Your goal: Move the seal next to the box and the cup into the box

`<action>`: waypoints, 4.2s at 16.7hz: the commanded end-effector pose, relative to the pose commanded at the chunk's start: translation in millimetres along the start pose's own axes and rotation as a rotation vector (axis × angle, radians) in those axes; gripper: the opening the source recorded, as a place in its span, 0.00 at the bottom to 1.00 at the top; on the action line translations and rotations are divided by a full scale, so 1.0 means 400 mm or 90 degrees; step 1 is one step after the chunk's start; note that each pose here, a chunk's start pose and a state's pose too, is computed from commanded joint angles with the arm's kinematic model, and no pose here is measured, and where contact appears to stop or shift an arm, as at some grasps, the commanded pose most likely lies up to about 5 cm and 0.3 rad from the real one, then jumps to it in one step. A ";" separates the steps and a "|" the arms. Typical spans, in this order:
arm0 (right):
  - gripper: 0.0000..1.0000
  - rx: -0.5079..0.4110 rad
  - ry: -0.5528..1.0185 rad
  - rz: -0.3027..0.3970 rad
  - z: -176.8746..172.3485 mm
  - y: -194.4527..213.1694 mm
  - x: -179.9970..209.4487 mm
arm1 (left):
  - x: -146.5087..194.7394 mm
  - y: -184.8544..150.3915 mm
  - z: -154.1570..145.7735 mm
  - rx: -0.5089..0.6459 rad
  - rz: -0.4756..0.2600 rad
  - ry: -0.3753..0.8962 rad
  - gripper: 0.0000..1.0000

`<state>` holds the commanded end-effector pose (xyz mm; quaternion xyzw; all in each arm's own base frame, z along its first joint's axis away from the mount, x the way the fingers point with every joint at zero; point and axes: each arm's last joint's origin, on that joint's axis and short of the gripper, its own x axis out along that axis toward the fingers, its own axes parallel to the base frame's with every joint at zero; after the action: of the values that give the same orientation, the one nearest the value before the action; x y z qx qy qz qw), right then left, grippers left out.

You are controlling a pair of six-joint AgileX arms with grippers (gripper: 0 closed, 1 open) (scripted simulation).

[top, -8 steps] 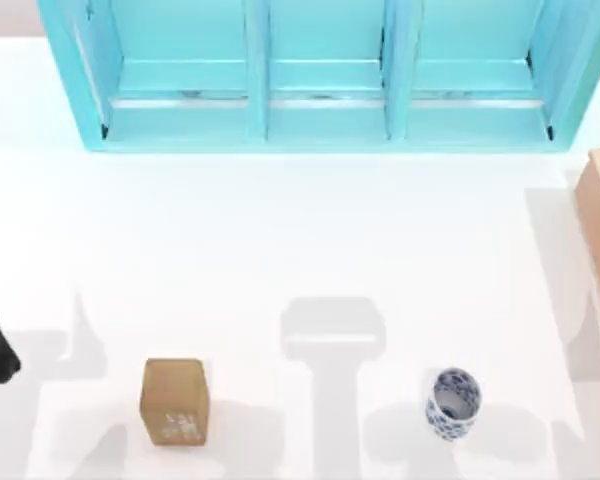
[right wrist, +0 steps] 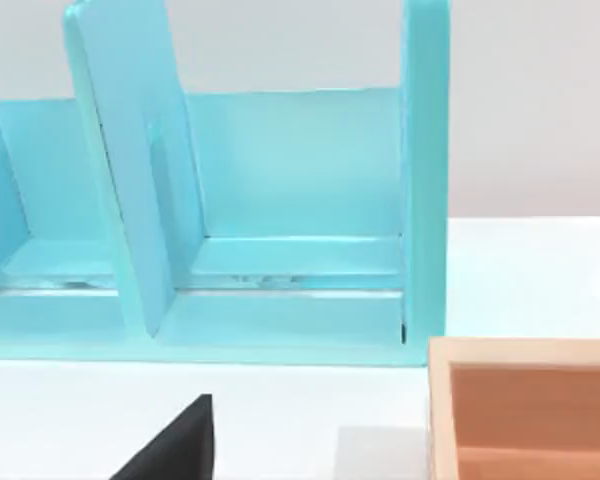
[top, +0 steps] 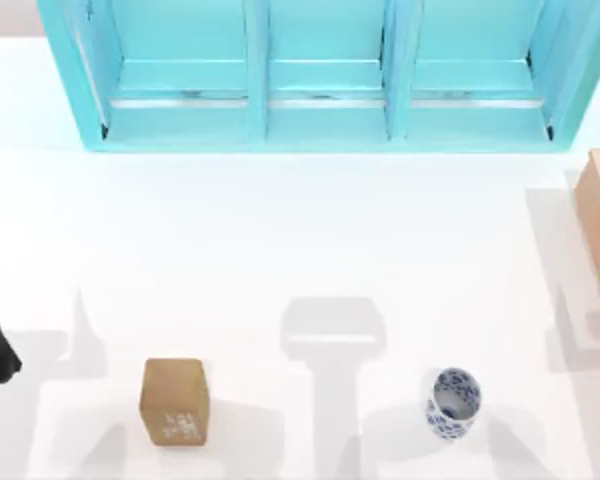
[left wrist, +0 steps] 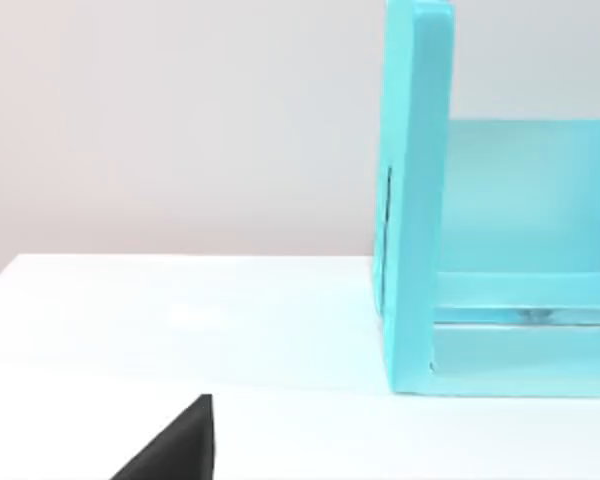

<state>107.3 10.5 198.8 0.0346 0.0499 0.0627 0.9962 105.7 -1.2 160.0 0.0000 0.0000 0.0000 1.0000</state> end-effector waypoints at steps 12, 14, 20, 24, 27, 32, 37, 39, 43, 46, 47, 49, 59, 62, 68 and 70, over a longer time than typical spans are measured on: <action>1.00 0.144 0.592 0.158 0.281 0.300 0.254 | 0.000 0.000 0.000 0.000 0.000 0.000 1.00; 1.00 0.139 0.709 0.133 0.276 0.398 0.322 | 0.000 0.000 0.000 0.000 0.000 0.000 1.00; 1.00 0.078 0.939 0.004 0.166 0.716 0.454 | 0.000 0.000 0.000 0.000 0.000 0.000 1.00; 1.00 0.042 0.975 -0.066 0.076 0.883 0.467 | 0.000 0.000 0.000 0.000 0.000 0.000 1.00; 1.00 0.032 0.965 -0.090 0.030 0.966 0.454 | 0.000 0.000 0.000 0.000 0.000 0.000 1.00; 1.00 0.035 0.937 -0.098 -0.002 1.025 0.434 | 0.000 0.000 0.000 0.000 0.000 0.000 1.00; 1.00 0.035 0.935 -0.098 -0.004 1.028 0.433 | 0.000 0.000 0.000 0.000 0.000 0.000 1.00; 1.00 0.038 0.935 -0.099 -0.003 1.025 0.438 | 0.000 0.000 0.000 0.000 0.000 0.000 1.00; 1.00 0.036 0.934 -0.097 -0.047 1.030 0.447 | 0.000 0.000 0.000 0.000 0.000 0.000 1.00; 1.00 0.034 0.936 -0.100 -0.112 1.027 0.453 | 0.000 0.000 0.000 0.000 0.000 0.000 1.00; 1.00 0.034 0.936 -0.100 -0.134 1.024 0.454 | 0.000 0.000 0.000 0.000 0.000 0.000 1.00; 1.00 0.033 0.937 -0.101 -0.174 1.018 0.453 | 0.000 0.000 0.000 0.000 0.000 0.000 1.00; 0.77 0.035 0.935 -0.098 -0.202 1.014 0.452 | 0.000 0.000 0.000 0.000 0.000 0.000 1.00; 0.55 0.035 0.935 -0.098 -0.202 1.014 0.452 | 0.000 0.000 0.000 0.000 0.000 0.000 1.00; 0.10 0.035 0.935 -0.098 -0.202 1.014 0.452 | 0.000 0.000 0.000 0.000 0.000 0.000 1.00; 0.00 0.035 0.935 -0.098 -0.202 1.014 0.452 | 0.000 0.000 0.000 0.000 0.000 0.000 1.00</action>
<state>228.2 440.1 131.9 0.0053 0.7077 -0.0018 0.7065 105.7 -1.2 160.0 0.0000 0.0000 0.0000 1.0000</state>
